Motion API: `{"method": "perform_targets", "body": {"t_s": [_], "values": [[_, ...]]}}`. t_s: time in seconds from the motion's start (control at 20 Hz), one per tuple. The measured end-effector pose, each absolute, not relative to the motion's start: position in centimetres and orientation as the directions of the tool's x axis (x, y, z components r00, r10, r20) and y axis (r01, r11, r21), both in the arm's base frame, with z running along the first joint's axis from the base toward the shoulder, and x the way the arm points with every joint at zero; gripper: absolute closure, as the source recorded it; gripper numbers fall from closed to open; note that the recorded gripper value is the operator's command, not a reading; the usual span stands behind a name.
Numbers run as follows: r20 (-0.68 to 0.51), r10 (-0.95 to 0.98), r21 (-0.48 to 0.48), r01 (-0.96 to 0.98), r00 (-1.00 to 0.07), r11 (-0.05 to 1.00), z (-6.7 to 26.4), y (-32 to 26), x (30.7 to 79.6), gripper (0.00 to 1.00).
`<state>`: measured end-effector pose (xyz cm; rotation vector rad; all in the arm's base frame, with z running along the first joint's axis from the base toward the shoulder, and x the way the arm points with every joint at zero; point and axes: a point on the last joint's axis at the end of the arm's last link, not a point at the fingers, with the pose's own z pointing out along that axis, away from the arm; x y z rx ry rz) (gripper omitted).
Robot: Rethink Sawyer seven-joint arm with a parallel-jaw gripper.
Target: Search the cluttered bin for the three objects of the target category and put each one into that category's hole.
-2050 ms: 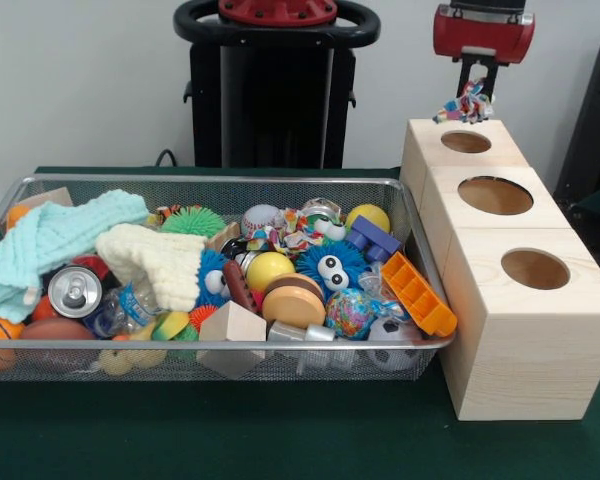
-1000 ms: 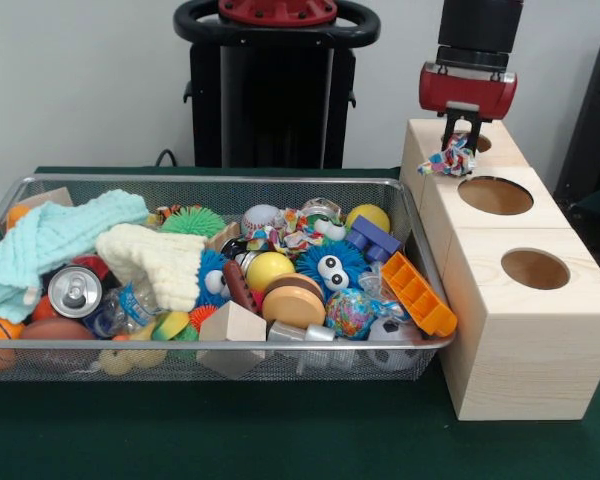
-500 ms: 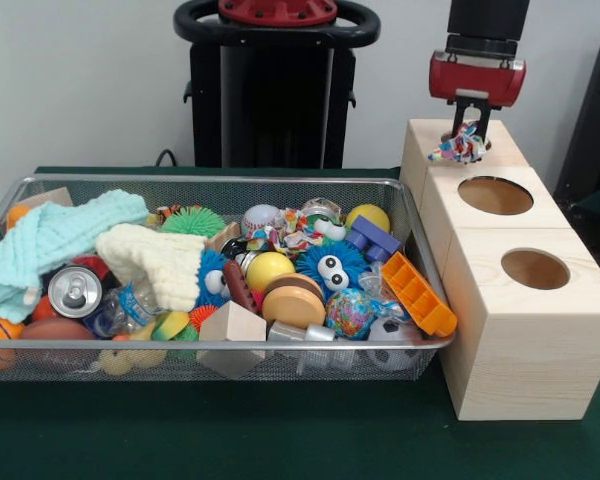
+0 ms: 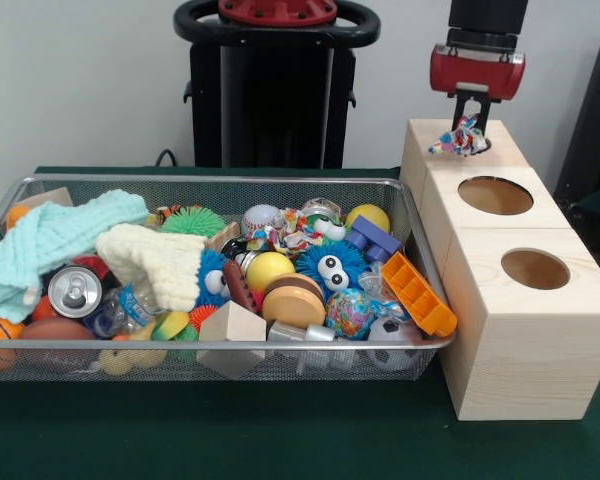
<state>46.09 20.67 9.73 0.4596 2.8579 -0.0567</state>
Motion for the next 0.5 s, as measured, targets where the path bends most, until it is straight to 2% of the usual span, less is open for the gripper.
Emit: {"method": "perform_targets", "body": {"t_s": [0.3, 0.5], "values": [[-0.229, 0.31, -0.009, 0.321, -0.923, 0.947, 8.6, 20.2, 45.1, 1.0], [-0.261, 0.306, -0.002, 0.317, -0.916, 0.948, 8.5, 20.2, 44.7, 1.0]]}}
